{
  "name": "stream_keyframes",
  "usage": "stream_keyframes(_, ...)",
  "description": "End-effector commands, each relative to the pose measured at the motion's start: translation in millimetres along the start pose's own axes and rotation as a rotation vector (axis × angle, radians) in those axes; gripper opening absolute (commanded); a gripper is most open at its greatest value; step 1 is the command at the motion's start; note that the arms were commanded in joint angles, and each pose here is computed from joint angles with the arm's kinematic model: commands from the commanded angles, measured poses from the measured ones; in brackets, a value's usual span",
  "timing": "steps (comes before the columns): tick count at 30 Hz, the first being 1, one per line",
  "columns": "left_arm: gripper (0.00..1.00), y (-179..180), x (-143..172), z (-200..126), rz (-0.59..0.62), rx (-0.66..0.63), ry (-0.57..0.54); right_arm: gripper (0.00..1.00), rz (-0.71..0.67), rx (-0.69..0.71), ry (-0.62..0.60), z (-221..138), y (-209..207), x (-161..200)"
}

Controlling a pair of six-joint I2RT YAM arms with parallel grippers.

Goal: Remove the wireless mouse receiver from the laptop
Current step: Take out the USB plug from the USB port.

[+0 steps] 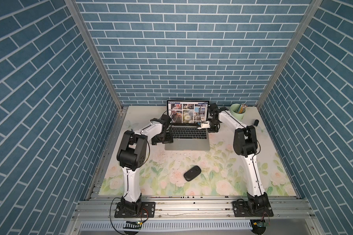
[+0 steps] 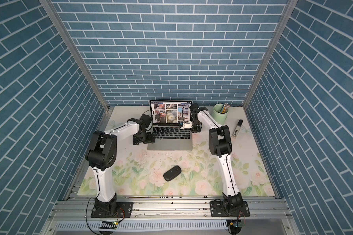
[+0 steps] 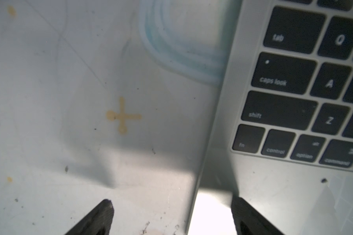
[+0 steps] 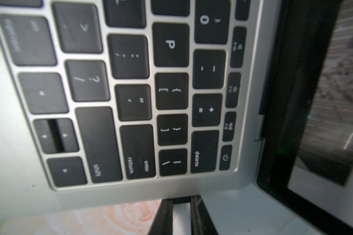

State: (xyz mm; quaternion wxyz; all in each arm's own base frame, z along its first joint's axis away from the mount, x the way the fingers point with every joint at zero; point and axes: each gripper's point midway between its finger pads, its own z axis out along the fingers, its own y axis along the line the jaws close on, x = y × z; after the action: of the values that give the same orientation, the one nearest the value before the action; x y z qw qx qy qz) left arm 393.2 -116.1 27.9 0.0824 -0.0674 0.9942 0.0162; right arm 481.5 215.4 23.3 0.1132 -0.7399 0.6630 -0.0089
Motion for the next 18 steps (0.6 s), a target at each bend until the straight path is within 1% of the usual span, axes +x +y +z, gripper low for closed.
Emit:
stream_keyframes(1,0.95,31,27,21,0.024,-0.14,0.091,0.0,-0.014,-0.176,-0.012,34,54,-8)
stream_keyframes(7,0.95,30,25,17,0.023,-0.132,0.076,0.0,0.027,-0.165,0.033,19,65,26)
stream_keyframes(11,0.95,29,21,14,0.025,-0.133,0.063,0.0,0.058,-0.157,0.053,13,71,46)
stream_keyframes(13,0.95,29,19,14,0.023,-0.133,0.06,0.0,0.07,-0.147,0.084,12,70,56)
stream_keyframes(18,0.95,27,19,16,0.019,-0.128,0.062,0.0,0.076,-0.138,0.066,12,65,54)
